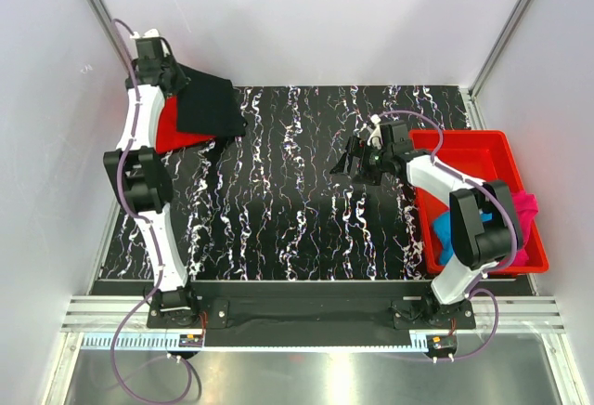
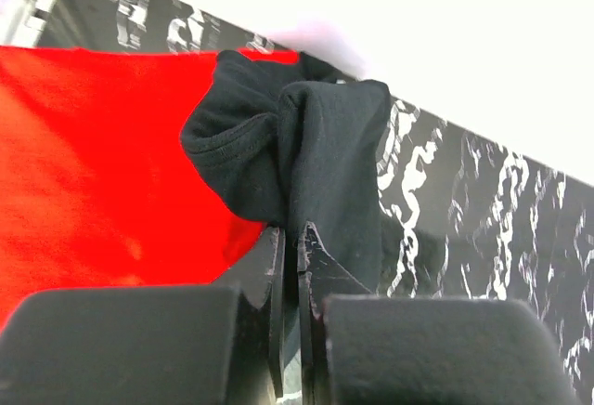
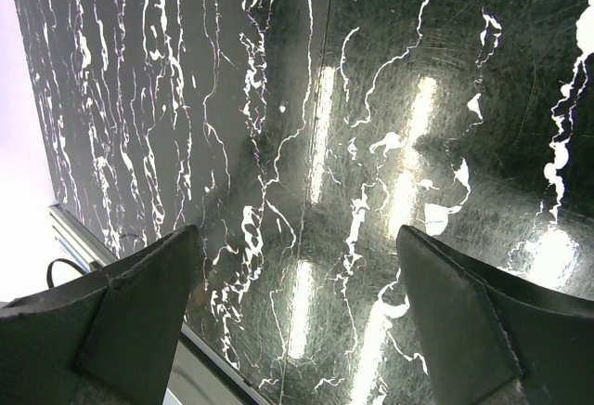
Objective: Fold and stack the t-shirts
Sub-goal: Neatly place the folded tshirt to the corner
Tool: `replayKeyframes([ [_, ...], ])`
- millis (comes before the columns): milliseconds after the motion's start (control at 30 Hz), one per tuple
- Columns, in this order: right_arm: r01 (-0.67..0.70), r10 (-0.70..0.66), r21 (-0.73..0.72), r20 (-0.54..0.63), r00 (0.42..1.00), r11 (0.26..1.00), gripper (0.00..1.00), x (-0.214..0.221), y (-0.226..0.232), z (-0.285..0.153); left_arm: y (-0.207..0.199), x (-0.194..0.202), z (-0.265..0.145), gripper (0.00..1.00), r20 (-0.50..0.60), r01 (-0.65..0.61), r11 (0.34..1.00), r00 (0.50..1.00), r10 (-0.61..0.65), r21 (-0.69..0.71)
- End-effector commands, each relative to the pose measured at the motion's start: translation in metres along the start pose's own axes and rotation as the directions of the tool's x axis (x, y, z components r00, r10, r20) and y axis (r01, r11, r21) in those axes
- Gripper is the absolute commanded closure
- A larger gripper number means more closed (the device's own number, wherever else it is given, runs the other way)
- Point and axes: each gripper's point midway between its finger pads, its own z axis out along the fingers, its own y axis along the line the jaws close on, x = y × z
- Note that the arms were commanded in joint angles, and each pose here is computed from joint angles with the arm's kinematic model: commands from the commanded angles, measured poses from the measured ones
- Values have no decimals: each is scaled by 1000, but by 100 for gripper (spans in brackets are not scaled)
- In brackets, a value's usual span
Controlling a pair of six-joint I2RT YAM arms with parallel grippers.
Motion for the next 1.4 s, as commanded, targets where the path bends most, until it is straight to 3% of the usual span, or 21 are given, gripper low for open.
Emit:
replayKeyframes([
  [0,53,-51,-24,62,997,998,5,-24,11,-1,38,-56,1,100,184,81,996,980,-72,-43],
  [167,52,-51,-20,61,997,998,4,-24,9,2,99,-48,18,100,188,120,984,978,-93,-134],
  [567,34,-33,-23,46,998,999,3,-20,1,14,192,-24,50,94,131,109,964,988,-79,-241],
  [633,30,-29,-20,39,999,999,3,-19,0,16,203,-17,57,84,129,111,956,989,-78,-271],
  [667,28,-27,-19,37,999,999,3,-18,-1,16,207,-17,58,66,133,112,951,988,-76,-288],
  [700,29,-29,-15,38,999,999,3,-19,-2,17,210,-15,59,58,132,113,947,988,-76,-300],
  [800,28,-27,-10,35,999,1000,2,-18,-4,19,209,-15,55,39,139,119,945,987,-79,-306],
  [1033,28,-28,-16,25,999,999,0,-18,-3,18,167,-16,13,34,109,75,937,993,-40,-341],
  [1100,33,-33,-22,32,999,999,0,-19,0,16,164,-1,3,33,80,62,915,996,-33,-398],
  [1367,40,-38,-57,39,999,998,0,-16,9,8,157,53,-36,33,-24,104,910,992,-123,-402],
])
